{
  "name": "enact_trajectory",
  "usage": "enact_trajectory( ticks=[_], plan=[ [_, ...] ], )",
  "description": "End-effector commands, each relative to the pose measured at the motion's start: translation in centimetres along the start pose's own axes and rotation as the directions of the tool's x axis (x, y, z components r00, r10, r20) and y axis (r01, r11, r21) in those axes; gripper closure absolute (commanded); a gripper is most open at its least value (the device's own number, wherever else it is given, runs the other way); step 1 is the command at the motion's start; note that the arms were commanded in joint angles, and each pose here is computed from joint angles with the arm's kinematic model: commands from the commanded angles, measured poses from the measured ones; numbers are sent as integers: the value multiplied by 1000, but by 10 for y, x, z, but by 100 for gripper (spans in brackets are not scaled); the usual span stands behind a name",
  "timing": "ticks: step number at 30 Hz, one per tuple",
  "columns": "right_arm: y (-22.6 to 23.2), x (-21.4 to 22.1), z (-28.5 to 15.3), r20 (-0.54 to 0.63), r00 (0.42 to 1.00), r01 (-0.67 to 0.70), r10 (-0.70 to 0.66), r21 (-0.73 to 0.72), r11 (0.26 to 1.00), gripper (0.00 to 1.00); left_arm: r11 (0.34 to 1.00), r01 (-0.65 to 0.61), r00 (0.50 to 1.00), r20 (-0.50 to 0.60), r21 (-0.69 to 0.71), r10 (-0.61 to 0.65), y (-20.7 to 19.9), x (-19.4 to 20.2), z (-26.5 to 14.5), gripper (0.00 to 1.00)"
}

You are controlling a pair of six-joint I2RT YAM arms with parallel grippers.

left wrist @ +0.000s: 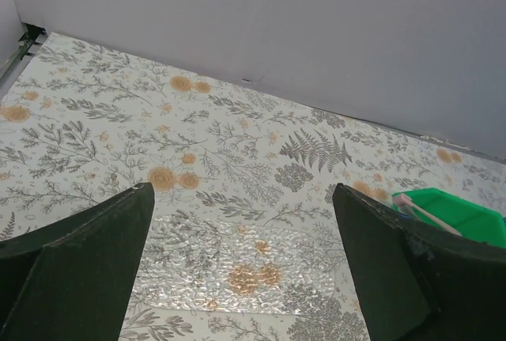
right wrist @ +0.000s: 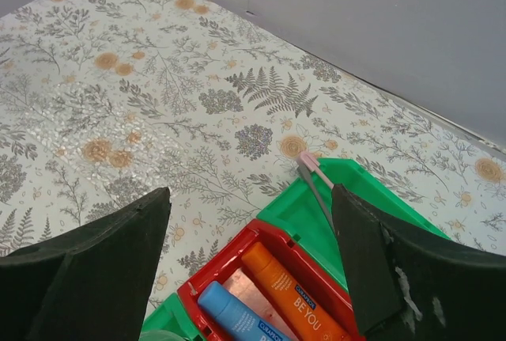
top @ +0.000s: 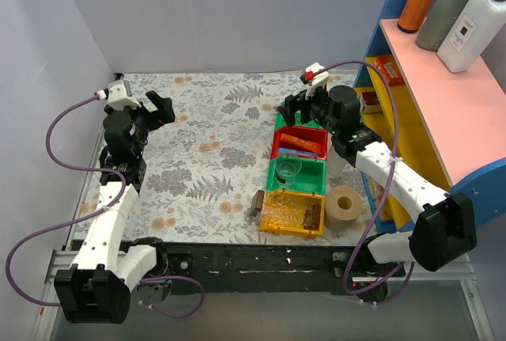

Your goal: Prepare toiletry sets of a toothbrush and toothpaste on the tray

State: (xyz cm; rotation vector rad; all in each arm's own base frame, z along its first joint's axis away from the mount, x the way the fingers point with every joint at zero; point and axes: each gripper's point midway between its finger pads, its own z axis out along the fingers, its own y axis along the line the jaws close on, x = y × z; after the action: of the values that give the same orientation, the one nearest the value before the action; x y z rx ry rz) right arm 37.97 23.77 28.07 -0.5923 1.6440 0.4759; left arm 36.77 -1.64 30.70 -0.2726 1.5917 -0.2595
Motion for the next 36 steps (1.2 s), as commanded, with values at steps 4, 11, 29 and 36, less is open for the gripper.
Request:
enact_trajectory(
  ticks=[4, 11, 29, 36],
  plan=[
    [-3, -38, -4, 85, 996, 28, -28, 11, 1000, 11, 997, -10, 1000, 16, -72, 11, 11, -6, -2, 2],
    [-1, -37, -2, 56, 998, 25, -25, -3, 1000, 12, 997, -12, 1000, 9, -73, 13, 13, -1, -2, 2],
    [30, 26, -46, -378, 915, -179, 142, -63, 982, 31, 996, -17, 1000, 5, -88, 18, 17, 4, -2, 2],
    [40, 76, -78, -579, 803, -200, 144, -35, 979, 48, 994, -12, 1000, 8, -108, 13, 21, 3, -2, 2]
  ],
)
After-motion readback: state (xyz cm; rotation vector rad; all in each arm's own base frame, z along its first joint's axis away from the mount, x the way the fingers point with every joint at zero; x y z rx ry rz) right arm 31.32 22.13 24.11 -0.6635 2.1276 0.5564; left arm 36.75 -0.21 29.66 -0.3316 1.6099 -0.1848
